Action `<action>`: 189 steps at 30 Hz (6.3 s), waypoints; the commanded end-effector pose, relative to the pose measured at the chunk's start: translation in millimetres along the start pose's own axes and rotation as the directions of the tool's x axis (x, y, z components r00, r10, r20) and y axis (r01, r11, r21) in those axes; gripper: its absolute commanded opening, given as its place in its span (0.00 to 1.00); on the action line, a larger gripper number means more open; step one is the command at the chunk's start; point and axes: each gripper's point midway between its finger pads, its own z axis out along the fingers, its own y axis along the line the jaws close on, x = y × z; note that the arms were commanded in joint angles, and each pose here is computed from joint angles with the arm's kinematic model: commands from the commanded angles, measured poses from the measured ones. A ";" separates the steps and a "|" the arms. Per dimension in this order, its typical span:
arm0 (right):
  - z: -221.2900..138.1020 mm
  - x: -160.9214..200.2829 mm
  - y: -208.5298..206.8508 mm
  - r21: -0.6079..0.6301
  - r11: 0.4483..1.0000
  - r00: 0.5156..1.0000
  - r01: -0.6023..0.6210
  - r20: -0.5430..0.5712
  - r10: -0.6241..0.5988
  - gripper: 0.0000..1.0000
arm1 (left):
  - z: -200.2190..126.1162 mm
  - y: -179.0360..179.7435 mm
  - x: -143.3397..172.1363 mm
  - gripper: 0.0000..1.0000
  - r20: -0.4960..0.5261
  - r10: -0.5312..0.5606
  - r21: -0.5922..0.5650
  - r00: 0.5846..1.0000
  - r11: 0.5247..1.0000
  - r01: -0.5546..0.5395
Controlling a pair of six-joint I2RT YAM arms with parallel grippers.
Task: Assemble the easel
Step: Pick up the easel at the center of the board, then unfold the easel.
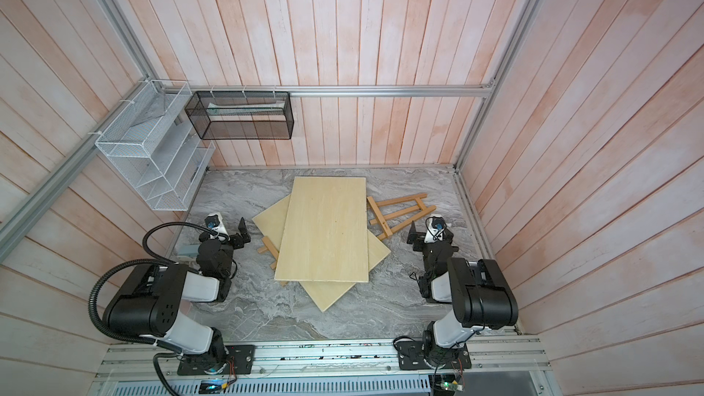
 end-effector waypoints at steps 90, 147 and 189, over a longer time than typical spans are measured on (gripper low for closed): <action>93.7 104.4 12.0 0.610 0.742 0.407 -0.280 -0.624 0.667 0.18 | -5.5 -148.9 -5.2 1.00 -0.520 -0.191 -0.006 0.832 0.976 0.219; 83.7 -110.6 187.2 -0.198 0.613 0.482 -0.765 -0.807 0.340 0.00 | -98.3 -331.4 -77.8 1.00 -0.491 0.055 0.804 0.869 0.413 0.428; -2.3 -158.8 245.5 -0.542 0.342 0.607 -0.767 -0.786 0.117 0.00 | 3.1 -278.4 -6.3 0.96 -0.640 -0.141 0.418 0.755 0.760 0.497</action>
